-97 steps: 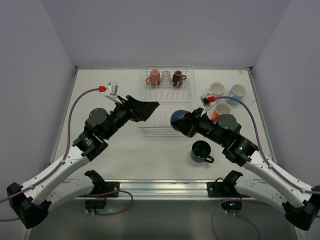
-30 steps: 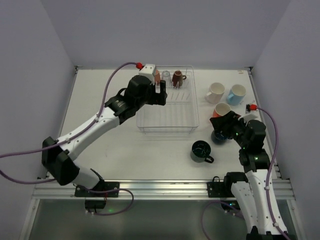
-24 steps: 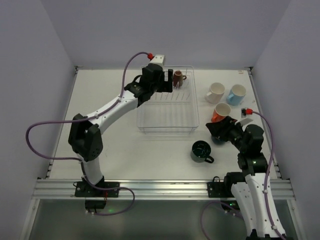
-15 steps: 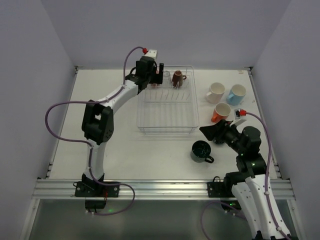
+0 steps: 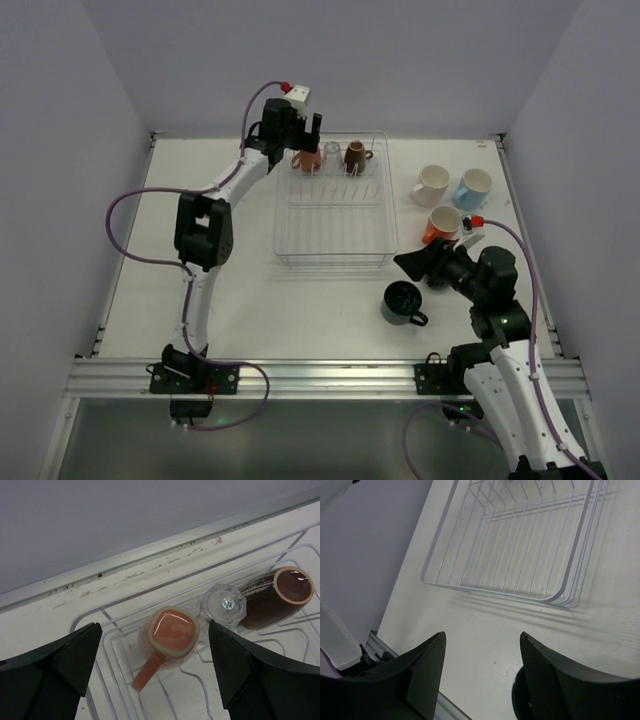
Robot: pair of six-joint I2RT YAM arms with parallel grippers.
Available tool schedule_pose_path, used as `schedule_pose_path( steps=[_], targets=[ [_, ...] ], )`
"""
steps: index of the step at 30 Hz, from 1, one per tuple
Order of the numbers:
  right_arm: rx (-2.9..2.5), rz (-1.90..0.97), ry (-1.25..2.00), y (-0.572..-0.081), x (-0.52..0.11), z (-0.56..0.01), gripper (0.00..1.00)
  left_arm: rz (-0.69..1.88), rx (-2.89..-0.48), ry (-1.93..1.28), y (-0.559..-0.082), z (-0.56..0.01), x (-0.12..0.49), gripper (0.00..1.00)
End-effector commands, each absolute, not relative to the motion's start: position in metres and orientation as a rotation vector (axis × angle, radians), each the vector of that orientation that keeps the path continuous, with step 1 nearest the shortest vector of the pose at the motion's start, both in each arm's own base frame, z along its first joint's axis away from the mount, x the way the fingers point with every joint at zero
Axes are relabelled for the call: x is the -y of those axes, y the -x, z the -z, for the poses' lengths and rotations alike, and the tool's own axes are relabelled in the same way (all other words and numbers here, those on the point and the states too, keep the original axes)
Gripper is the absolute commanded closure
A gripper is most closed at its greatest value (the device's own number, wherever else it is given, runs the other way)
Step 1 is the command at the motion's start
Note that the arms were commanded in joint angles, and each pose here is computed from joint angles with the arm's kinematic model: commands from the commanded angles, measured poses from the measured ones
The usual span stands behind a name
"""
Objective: Unload the cups from the dish rack
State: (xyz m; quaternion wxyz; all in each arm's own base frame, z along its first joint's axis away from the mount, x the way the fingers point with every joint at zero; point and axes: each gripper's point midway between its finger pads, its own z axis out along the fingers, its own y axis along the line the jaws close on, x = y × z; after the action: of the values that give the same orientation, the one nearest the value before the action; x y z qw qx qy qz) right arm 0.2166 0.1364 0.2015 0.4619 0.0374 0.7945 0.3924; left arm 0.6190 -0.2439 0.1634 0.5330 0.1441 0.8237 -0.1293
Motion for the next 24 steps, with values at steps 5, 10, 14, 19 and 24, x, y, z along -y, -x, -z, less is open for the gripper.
schedule_pose_path(
  steps=[5, 10, 14, 19, 24],
  targets=[
    [-1.906, -0.996, -0.019, -0.217, -0.143, -0.227, 0.36, 0.415, -1.895, -0.492, -0.627, -0.167, 0.265, 0.05],
    [-1.920, -0.996, -0.027, -0.218, -0.143, -0.221, 0.37, 0.462, -1.900, -0.520, -0.627, -0.154, 0.272, 0.07],
    [-1.928, -0.994, -0.031, -0.218, -0.143, -0.219, 0.37, 0.464, -1.912, -0.512, -0.629, -0.144, 0.273, 0.10],
    [-1.926, -0.997, -0.023, -0.217, -0.144, -0.220, 0.37, 0.449, -1.912, -0.489, -0.634, -0.136, 0.271, 0.12],
    [-1.925, -1.006, -0.018, -0.217, -0.145, -0.222, 0.37, 0.417, -1.905, -0.468, -0.636, -0.134, 0.266, 0.27]
  ],
)
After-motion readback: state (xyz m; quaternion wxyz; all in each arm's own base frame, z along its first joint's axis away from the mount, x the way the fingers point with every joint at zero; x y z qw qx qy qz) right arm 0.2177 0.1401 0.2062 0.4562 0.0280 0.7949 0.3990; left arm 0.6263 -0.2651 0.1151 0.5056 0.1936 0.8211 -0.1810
